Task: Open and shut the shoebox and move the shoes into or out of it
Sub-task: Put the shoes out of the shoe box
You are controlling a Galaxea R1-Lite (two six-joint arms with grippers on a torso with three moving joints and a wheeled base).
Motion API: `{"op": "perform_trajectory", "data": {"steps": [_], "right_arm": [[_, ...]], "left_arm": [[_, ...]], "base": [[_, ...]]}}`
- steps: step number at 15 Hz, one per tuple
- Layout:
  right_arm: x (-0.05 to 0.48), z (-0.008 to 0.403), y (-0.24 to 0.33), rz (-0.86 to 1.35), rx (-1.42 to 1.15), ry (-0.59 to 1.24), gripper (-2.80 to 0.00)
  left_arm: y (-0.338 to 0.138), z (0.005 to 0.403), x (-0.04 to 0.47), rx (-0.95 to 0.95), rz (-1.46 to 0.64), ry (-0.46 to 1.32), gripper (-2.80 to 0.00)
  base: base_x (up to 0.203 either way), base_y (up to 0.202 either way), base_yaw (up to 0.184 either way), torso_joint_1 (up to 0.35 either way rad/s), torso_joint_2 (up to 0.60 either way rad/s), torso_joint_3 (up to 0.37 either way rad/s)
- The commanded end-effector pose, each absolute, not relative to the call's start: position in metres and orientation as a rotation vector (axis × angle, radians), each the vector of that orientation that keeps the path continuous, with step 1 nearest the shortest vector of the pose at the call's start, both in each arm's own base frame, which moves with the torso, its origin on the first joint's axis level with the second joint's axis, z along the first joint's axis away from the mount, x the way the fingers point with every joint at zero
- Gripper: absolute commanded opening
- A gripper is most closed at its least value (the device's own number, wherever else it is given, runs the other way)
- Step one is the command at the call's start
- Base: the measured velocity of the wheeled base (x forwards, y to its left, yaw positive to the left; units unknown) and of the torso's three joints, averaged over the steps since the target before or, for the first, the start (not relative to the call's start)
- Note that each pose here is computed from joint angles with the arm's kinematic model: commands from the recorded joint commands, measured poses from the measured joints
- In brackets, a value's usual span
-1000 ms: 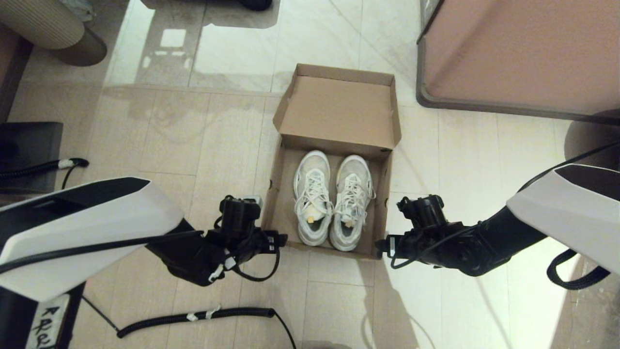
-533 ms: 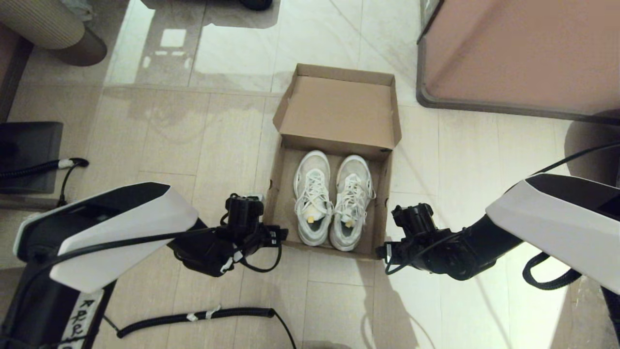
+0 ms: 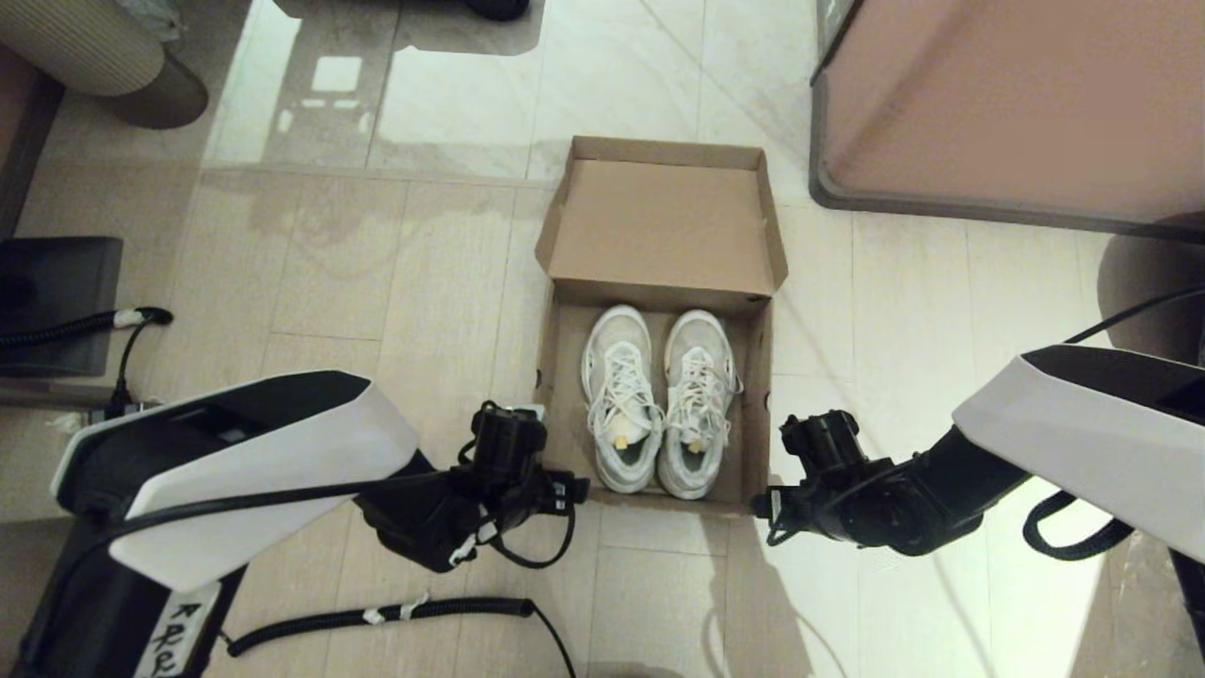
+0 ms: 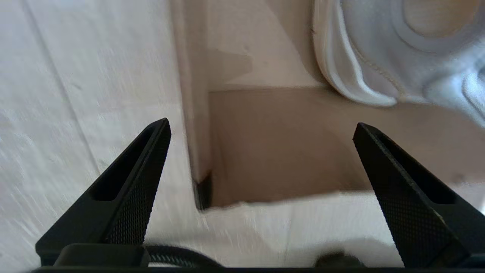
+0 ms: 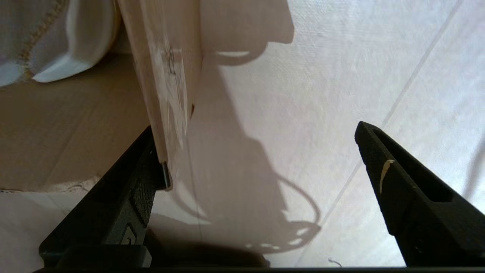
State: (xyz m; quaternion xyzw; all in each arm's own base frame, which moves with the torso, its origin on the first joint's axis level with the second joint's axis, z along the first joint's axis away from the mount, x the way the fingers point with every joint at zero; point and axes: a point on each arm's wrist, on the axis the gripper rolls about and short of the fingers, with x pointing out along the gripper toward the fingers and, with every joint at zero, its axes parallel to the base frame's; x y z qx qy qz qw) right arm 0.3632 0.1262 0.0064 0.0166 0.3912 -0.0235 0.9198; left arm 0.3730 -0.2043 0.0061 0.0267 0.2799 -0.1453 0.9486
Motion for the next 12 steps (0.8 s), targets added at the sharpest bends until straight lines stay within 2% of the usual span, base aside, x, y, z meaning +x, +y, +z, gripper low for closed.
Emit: {"op": "perform_trajectory", "data": {"steps": [1, 5, 9, 12], "right_arm": [[0.351, 0.006, 0.119, -0.061, 0.030, 0.831, 0.00], [0.327, -0.001, 0.111, -0.063, 0.030, 0.835, 0.00], [0.324, 0.025, 0.122, 0.068, 0.105, 0.664, 0.00], [0.320, 0.042, 0.129, 0.105, 0.106, 0.613, 0.00]], "left_arm": [[-0.208, 0.008, 0.363, 0.056, -0.308, 0.580, 0.00], [-0.205, -0.003, 0.334, 0.057, -0.311, 0.669, 0.00], [-0.208, 0.028, 0.337, 0.002, -0.279, 0.567, 0.00], [-0.205, 0.046, 0.329, -0.015, -0.287, 0.531, 0.00]], "base": [[0.000, 0.000, 0.000, 0.000, 0.00, 0.000], [0.000, 0.000, 0.000, 0.000, 0.00, 0.000], [0.000, 0.000, 0.000, 0.000, 0.00, 0.000], [0.000, 0.000, 0.000, 0.000, 0.00, 0.000]]}}
